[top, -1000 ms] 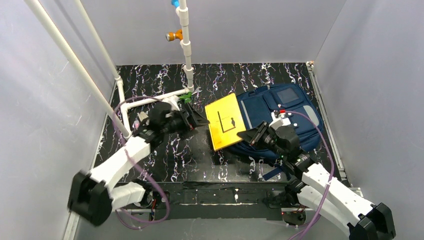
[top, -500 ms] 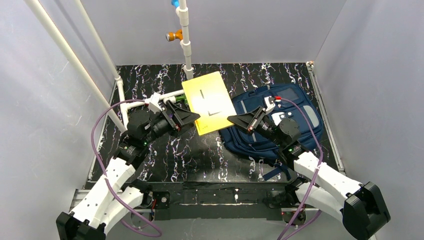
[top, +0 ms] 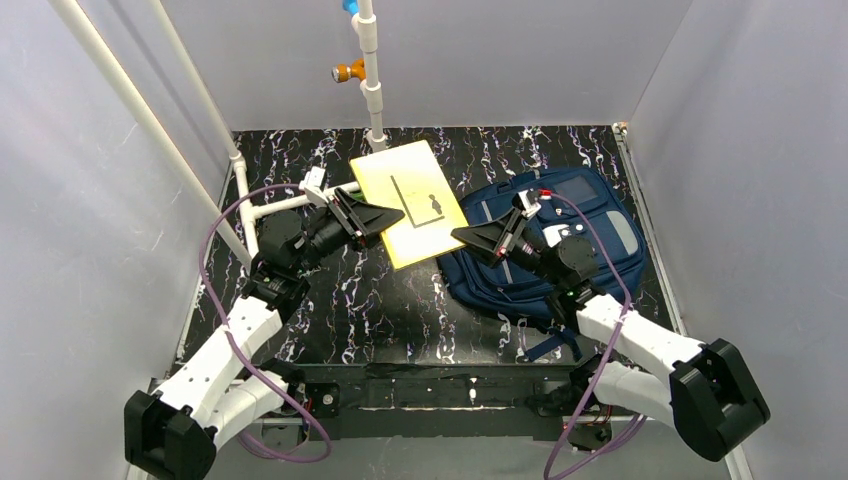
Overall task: Pack the student bag
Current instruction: Pick up the book from the center of the board.
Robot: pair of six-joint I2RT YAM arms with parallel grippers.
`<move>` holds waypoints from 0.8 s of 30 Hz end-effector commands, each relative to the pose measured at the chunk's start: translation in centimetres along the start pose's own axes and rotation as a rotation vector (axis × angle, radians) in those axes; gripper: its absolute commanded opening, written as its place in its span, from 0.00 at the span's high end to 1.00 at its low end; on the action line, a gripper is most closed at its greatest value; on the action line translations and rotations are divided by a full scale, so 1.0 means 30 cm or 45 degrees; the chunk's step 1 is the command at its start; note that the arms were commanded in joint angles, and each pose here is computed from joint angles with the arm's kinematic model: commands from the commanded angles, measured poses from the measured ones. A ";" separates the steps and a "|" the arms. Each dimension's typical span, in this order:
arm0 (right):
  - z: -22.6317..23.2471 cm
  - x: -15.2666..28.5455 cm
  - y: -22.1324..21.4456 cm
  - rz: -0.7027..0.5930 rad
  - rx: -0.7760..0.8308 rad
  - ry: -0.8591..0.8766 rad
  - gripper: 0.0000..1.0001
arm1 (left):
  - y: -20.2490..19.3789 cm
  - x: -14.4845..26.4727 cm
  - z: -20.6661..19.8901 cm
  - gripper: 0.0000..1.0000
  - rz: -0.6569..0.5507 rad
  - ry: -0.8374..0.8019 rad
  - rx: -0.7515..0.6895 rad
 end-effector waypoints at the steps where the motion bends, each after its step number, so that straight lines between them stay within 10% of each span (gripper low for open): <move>1: 0.119 0.003 -0.008 0.068 0.058 0.214 0.99 | -0.006 0.008 -0.037 0.82 0.023 -0.110 -0.108; 4: -0.016 -0.015 -0.002 0.197 0.218 -0.156 0.59 | 0.000 0.035 0.003 1.00 -0.039 -0.017 -0.198; 9: -0.236 0.122 0.140 0.334 0.981 -1.138 0.04 | 0.038 0.158 0.177 1.00 -0.235 0.549 -0.317; 14: -0.328 0.201 0.216 0.453 1.234 -1.625 0.02 | 0.088 0.314 0.240 1.00 -0.451 0.934 -0.476; 20: -0.375 0.068 0.094 0.593 1.745 -2.020 0.02 | 0.062 0.348 0.246 1.00 -0.400 0.929 -0.522; 24: -0.458 -0.006 0.088 0.622 1.888 -2.184 0.31 | 0.043 0.338 0.261 1.00 -0.343 0.899 -0.500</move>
Point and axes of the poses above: each gripper's point midway between its finger pads, its own x axis back along the fingers, its own z axis along the line the jaws close on, y = z × x, the point moved 6 cm from there along x, back along the fingers, and after that the axes turned 11 degrees about x, right-handed, at the moved point
